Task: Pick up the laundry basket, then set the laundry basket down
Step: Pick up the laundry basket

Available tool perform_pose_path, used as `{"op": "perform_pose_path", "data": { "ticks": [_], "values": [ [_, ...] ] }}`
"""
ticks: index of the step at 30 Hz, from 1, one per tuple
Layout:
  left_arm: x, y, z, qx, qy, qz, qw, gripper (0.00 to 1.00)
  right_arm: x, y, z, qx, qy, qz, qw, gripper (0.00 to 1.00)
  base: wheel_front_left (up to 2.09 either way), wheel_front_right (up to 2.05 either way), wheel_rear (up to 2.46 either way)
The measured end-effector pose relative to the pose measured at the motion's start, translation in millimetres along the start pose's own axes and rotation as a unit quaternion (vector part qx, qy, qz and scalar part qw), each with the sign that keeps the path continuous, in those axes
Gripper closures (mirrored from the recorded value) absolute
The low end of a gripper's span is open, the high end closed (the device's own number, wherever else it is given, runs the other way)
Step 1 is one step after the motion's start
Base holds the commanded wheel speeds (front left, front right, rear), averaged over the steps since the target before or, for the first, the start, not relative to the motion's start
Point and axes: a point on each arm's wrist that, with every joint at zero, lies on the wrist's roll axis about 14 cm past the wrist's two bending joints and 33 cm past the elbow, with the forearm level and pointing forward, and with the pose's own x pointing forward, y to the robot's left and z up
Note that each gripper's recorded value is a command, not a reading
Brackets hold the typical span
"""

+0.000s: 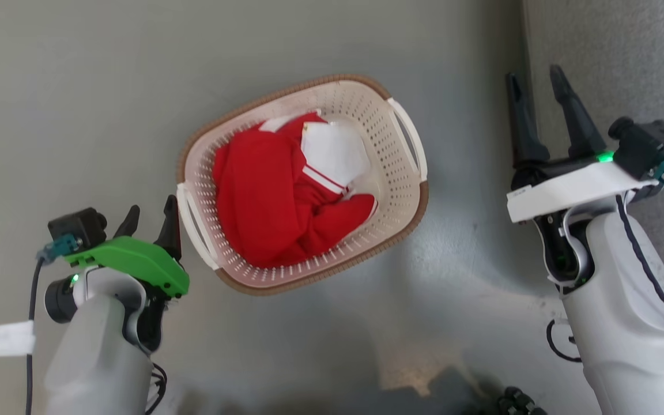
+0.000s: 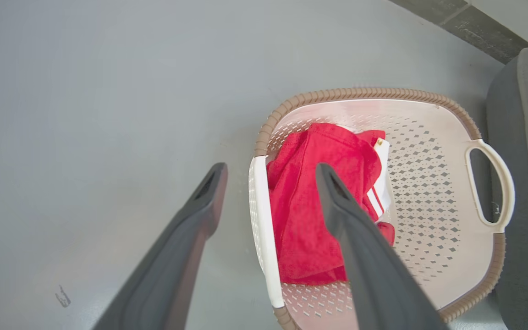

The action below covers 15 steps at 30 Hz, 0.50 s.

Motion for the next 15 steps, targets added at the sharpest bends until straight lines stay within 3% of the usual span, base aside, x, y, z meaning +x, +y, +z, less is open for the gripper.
{"op": "perform_pose_path", "data": {
  "ticks": [15],
  "values": [
    [36.6,18.2,-43.4,-0.021,0.089,0.024,0.996,0.0,10.6,-20.4,-34.7,-0.002,0.035,-0.019,0.999,0.0,0.0,0.0,0.0]
  ]
}}
